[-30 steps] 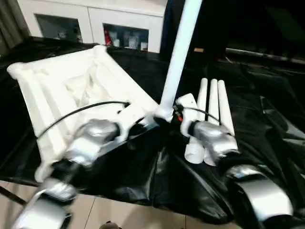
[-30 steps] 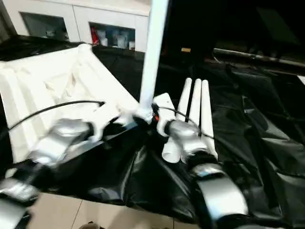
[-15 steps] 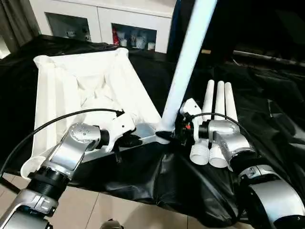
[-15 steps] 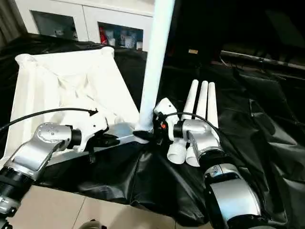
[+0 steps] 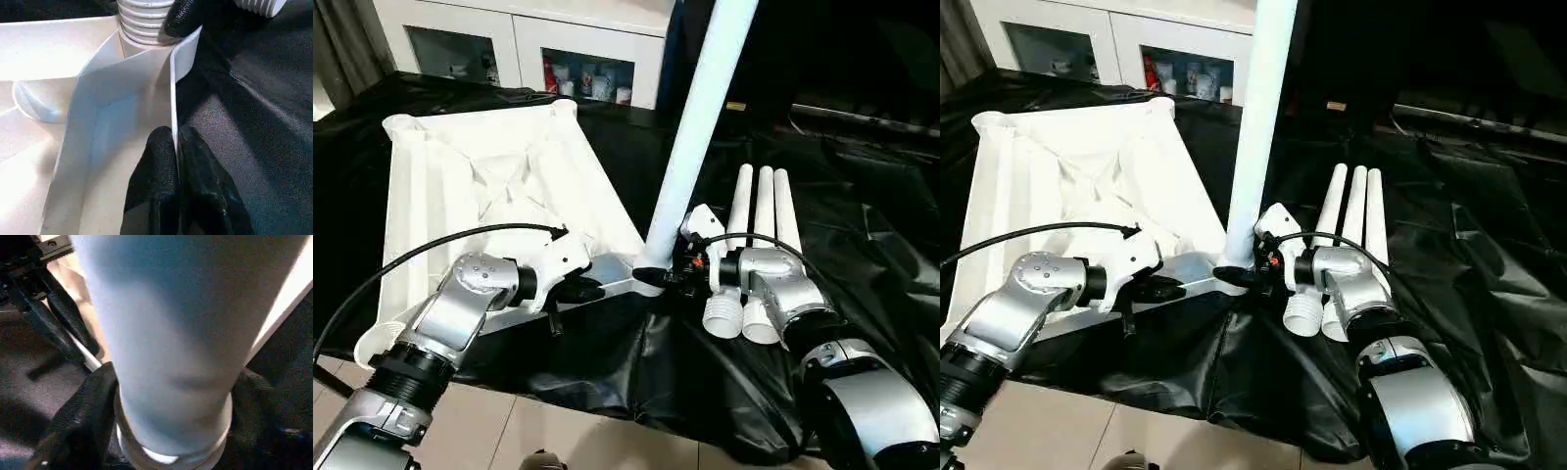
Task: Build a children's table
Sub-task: Rotate leg to tighten
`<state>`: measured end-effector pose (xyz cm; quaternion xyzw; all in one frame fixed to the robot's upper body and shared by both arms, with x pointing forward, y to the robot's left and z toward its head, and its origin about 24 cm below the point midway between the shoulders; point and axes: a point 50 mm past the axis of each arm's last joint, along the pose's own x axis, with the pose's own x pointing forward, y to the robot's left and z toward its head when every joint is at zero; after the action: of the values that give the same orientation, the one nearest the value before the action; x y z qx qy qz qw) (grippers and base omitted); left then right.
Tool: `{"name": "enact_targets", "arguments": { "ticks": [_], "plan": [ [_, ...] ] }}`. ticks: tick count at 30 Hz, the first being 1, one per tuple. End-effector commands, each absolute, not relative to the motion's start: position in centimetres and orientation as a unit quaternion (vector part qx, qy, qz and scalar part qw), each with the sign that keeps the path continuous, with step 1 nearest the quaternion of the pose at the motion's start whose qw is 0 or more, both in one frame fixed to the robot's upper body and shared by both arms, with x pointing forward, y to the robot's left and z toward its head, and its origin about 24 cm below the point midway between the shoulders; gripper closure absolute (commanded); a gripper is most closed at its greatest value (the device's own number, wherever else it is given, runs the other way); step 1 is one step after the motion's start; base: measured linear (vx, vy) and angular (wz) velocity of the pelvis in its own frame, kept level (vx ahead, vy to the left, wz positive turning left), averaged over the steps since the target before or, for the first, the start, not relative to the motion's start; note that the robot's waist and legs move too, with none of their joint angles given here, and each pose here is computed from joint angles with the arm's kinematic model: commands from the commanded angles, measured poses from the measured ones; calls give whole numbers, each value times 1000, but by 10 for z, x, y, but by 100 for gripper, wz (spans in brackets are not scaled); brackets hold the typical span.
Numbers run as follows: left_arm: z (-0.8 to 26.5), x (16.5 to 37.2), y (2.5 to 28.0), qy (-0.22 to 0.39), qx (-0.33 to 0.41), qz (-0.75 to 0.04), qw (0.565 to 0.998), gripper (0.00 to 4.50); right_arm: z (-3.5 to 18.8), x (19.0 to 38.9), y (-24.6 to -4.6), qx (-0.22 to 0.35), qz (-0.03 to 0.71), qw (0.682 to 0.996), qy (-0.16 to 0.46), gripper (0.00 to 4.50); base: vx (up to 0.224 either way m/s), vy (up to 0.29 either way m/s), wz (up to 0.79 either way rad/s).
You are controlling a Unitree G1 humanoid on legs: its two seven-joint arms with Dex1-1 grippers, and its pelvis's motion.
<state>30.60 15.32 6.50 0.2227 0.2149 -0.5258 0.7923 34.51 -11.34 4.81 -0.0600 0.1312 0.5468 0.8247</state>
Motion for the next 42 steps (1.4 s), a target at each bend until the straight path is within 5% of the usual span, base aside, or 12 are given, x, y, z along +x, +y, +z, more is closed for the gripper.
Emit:
{"name": "enact_targets", "arguments": {
  "ticks": [1, 5, 11, 12, 18, 23, 24, 28, 42],
  "plan": [
    [74, 307, 146, 188, 227, -538, 790, 450, 43, 344, -115, -58, 539, 829, 138, 165, 0, 0, 0],
    [73, 310, 147, 191, 224, -525, 798, 450, 40, 345, -113, -49, 512, 846, 142, 174, 0, 0, 0],
    [67, 333, 140, 202, 211, -431, 854, 450, 12, 344, -102, -10, 371, 908, 193, 176, 0, 0, 0],
    [64, 344, 136, 210, 203, -378, 879, 450, 4, 345, -101, 1, 304, 929, 211, 176, 0, 0, 0],
    [60, 361, 111, 216, 196, -297, 909, 450, -3, 347, -88, 21, 168, 956, 240, 176, 0, 0, 0],
    [62, 362, 102, 208, 204, -315, 903, 450, 2, 349, -74, 23, 187, 954, 231, 176, 0, 0, 0],
    [62, 361, 103, 208, 208, -322, 900, 450, 6, 350, -71, 16, 200, 955, 219, 120, 0, 0, 0],
    [61, 358, 108, 205, 216, -345, 890, 450, 15, 355, -71, 7, 220, 957, 188, 97, 0, 0, 0],
    [65, 323, 138, 173, 237, -488, 822, 450, 39, 350, -110, -54, 455, 880, 121, 72, 0, 0, 0]
  ]
}}
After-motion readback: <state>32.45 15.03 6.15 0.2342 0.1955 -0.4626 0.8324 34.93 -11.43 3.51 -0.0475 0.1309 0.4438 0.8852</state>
